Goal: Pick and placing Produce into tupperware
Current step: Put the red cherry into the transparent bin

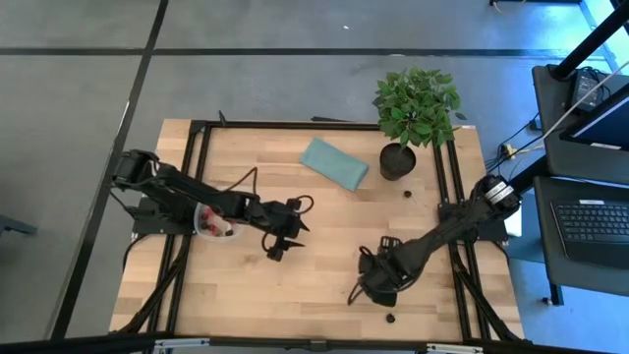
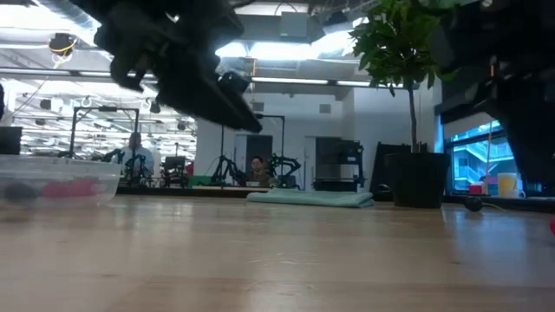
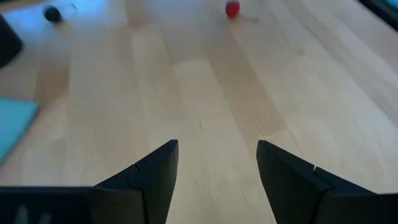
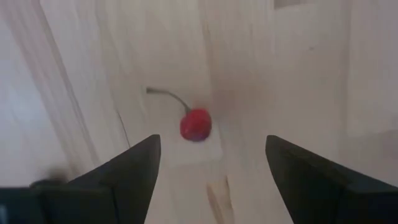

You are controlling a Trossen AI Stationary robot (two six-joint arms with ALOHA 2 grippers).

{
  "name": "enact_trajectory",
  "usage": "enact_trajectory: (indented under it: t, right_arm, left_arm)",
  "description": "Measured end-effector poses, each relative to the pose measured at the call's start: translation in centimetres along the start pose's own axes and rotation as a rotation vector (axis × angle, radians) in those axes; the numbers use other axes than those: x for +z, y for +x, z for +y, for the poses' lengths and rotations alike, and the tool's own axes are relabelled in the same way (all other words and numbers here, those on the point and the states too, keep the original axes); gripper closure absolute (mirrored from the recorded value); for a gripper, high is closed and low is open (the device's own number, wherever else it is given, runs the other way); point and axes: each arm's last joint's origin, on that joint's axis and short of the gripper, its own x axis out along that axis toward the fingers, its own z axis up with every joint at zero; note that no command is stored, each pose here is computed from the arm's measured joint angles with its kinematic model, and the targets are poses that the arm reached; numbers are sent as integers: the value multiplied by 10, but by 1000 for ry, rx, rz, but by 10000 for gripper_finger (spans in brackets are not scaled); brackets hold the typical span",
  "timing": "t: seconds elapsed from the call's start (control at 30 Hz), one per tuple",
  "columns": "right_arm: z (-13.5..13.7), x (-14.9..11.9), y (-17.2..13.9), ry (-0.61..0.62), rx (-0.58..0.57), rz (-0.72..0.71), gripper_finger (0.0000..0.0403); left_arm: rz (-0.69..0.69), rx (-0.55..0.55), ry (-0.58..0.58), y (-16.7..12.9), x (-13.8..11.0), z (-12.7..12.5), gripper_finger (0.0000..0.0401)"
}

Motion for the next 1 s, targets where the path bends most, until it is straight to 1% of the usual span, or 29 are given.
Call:
enact_trajectory:
  t: [0.2,0.37,0.53,0.63,0.87,1.0]
  right_arm:
    - [-2,1,13,9,36,-39,111]
    - [-5,-4,28,13,80,-49,111]
    - [-9,-9,36,13,80,-31,119]
    - [-11,-10,38,13,73,-26,142]
    - [-13,-10,40,21,70,-31,212]
    - [-13,-10,40,23,73,-36,242]
  left_arm:
    - [43,-17,7,10,-8,-5,191]
    - [48,-18,8,11,-8,-6,191]
    - [48,-18,9,11,-8,-6,191]
    - [48,-17,8,11,-8,-5,191]
    - [47,-17,8,11,-8,-5,191]
    - [47,-17,8,11,-8,-5,191]
